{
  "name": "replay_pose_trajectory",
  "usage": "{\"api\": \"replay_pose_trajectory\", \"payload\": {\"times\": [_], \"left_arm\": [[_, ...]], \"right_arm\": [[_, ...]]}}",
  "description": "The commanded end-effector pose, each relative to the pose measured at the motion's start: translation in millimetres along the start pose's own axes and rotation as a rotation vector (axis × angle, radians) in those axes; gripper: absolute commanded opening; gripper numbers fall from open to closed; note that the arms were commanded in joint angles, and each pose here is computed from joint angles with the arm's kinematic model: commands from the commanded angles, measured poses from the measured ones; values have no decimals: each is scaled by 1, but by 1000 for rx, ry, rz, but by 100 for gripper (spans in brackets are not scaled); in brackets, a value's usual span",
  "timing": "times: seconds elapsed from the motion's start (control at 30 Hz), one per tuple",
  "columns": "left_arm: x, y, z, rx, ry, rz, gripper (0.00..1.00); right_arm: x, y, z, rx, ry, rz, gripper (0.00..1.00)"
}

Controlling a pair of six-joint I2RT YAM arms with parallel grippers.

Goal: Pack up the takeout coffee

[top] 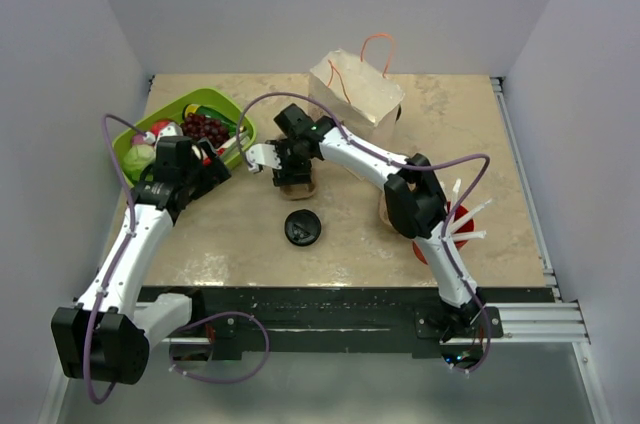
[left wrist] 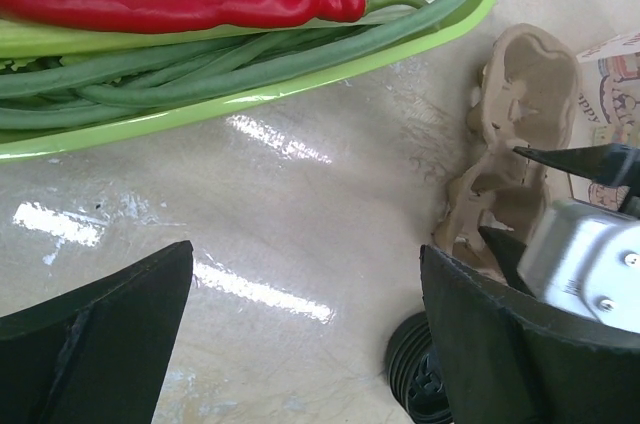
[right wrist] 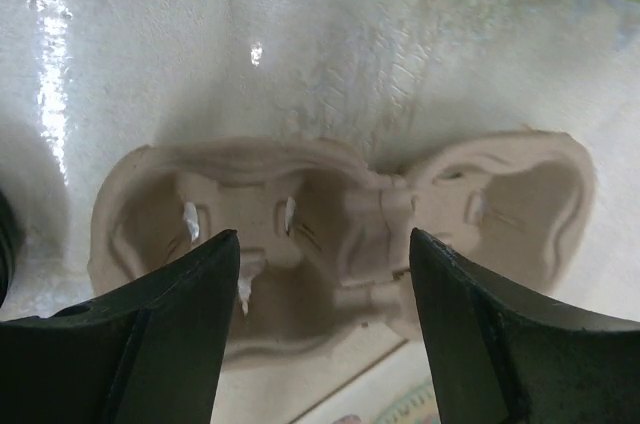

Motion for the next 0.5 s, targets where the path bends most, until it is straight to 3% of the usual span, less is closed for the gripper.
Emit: {"api": "replay_pose_trajectory", "payload": {"times": [0.0,0.47], "left_arm": [[17,-3,-6,-16,23,-48,100],[14,2,-7,-15,31,-27,100]], "right_arm": [[10,-2,-11,-7,-27,-38,71],[-5,24,-33,-89,16,-35,70]]}}
Point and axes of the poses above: each gripper's point midway between its finger pads, its own y axis out along the fingers, its own z axis along the line the jaws close on, x = y × z, the point moved 2 cm from there along -y, back along the fingers, and after that the axes turned 2 degrees about y, right-handed, at the moved point
